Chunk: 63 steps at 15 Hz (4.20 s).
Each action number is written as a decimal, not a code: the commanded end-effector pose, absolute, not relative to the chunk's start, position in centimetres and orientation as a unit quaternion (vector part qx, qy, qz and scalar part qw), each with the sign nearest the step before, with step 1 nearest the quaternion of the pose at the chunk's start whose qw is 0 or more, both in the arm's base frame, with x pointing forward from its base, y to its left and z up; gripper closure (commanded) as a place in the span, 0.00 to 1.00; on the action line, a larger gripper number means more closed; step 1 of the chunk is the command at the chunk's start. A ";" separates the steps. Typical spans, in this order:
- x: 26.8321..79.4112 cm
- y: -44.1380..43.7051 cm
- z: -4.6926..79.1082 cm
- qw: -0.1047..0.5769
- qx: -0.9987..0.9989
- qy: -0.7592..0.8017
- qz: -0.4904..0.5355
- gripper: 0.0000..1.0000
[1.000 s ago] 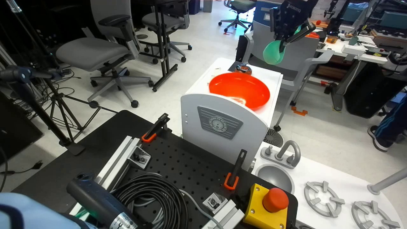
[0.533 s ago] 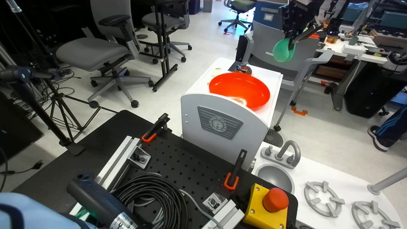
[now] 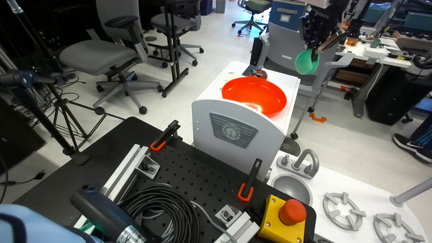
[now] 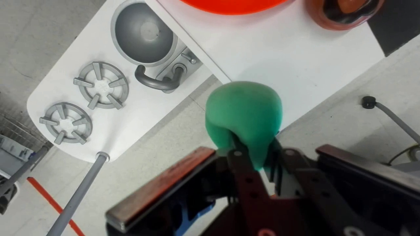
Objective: Pick up the green plush toy from the orange plate and put it on the counter
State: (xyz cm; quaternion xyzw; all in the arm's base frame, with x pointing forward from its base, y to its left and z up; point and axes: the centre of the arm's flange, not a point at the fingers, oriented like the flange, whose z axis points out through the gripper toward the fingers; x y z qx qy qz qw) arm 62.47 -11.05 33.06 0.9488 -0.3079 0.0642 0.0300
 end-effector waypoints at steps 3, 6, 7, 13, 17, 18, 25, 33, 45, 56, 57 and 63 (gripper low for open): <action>62.4 -10.0 33.2 0.035 0.955 -0.288 0.059 0.96; 62.3 -9.2 33.2 0.022 0.962 -0.266 0.052 0.96; 62.3 -8.9 33.1 0.020 0.964 -0.261 0.048 0.96; 62.3 -8.3 32.8 0.023 0.966 -0.257 0.029 0.91; 62.1 -8.4 32.5 0.026 0.966 -0.257 0.019 0.96; 62.1 -8.4 32.5 0.027 0.966 -0.257 0.017 0.96; 62.1 -8.3 32.3 0.031 0.967 -0.254 0.017 0.96; 61.8 -7.8 32.2 0.025 0.973 -0.229 0.000 0.95; 61.4 -7.8 32.1 0.029 0.976 -0.216 -0.023 0.00; 61.0 -7.7 32.1 0.032 0.977 -0.209 -0.029 0.00; 60.8 -7.6 32.1 0.034 0.977 -0.206 -0.029 0.00; 60.9 -7.7 31.2 0.037 0.978 -0.205 -0.034 0.00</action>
